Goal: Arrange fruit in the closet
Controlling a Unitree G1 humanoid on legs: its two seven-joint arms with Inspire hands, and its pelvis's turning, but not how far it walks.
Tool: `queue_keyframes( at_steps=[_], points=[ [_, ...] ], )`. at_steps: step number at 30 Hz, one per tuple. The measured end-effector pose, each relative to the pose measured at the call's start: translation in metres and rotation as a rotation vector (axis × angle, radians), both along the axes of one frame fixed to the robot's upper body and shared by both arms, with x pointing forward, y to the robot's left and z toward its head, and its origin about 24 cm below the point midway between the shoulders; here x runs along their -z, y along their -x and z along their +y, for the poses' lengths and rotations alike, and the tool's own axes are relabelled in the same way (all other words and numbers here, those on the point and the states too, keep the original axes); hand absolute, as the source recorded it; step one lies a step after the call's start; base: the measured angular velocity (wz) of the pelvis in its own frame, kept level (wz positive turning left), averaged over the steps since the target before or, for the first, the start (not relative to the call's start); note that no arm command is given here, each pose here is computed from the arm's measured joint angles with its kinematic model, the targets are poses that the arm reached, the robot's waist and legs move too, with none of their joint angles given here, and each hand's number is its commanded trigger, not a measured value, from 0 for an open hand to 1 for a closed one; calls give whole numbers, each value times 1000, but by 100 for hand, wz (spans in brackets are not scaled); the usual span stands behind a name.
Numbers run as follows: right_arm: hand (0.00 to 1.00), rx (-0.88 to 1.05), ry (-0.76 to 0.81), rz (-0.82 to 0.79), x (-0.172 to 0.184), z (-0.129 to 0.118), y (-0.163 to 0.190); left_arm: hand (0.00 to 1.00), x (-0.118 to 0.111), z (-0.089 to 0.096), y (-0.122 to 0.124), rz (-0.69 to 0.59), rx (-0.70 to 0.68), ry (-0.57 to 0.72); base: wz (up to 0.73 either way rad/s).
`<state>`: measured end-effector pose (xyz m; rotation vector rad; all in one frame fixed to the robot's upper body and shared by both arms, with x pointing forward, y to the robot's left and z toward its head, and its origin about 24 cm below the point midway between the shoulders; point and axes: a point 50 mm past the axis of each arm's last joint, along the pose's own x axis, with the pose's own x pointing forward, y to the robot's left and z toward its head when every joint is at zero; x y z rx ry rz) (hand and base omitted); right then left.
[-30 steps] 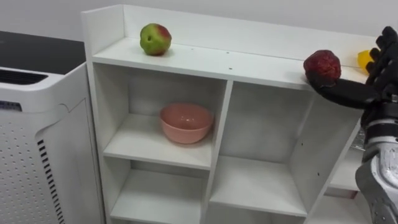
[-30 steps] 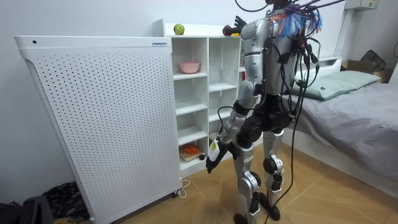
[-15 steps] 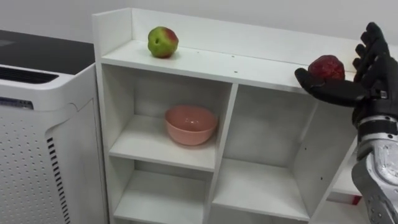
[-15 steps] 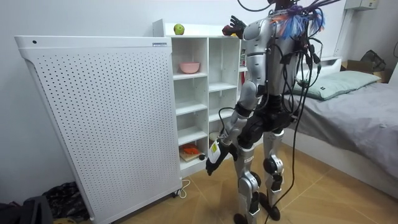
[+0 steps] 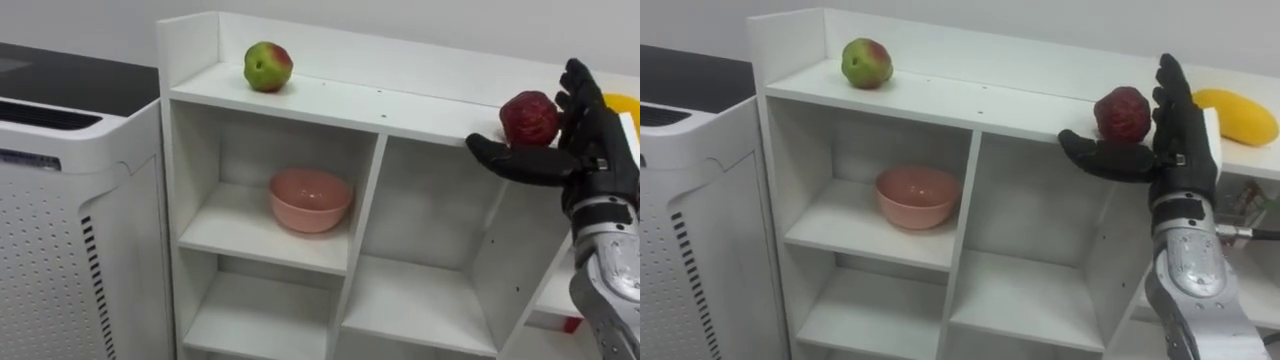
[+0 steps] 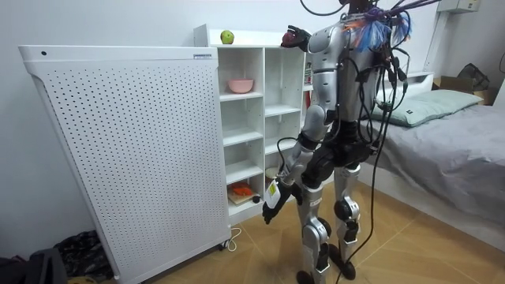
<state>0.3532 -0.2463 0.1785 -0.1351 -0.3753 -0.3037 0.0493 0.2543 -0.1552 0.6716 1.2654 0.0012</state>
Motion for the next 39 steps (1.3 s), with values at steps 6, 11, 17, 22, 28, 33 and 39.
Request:
queue_keyframes(
  at_steps=[6, 11, 17, 22, 28, 33, 39],
  points=[
    [100, -3, 34, 39, -1, -4, -10, 0, 0, 1, 0, 8, -3, -4, -1],
    [100, 3, 42, 31, -3, -7, -9, 0, 0, 1, -1, 4, 0, 0, 0],
    [100, 28, 36, -6, -11, -8, -9, 0, -2, 0, -9, -17, 7, 0, 0],
    [100, 1, 38, -50, -20, -1, -7, 0, -1, -2, -11, -21, 20, 5, -2],
    [100, -34, 51, -104, -32, 8, -2, 0, -1, -6, -17, -31, 42, 13, -2],
    [100, -109, 145, -129, -29, 31, 14, 0, -1, -8, -22, -46, 50, 13, -10],
    [100, -253, 237, -137, -23, 60, 28, 0, -3, -11, -34, -81, 70, 22, -6]
  ],
)
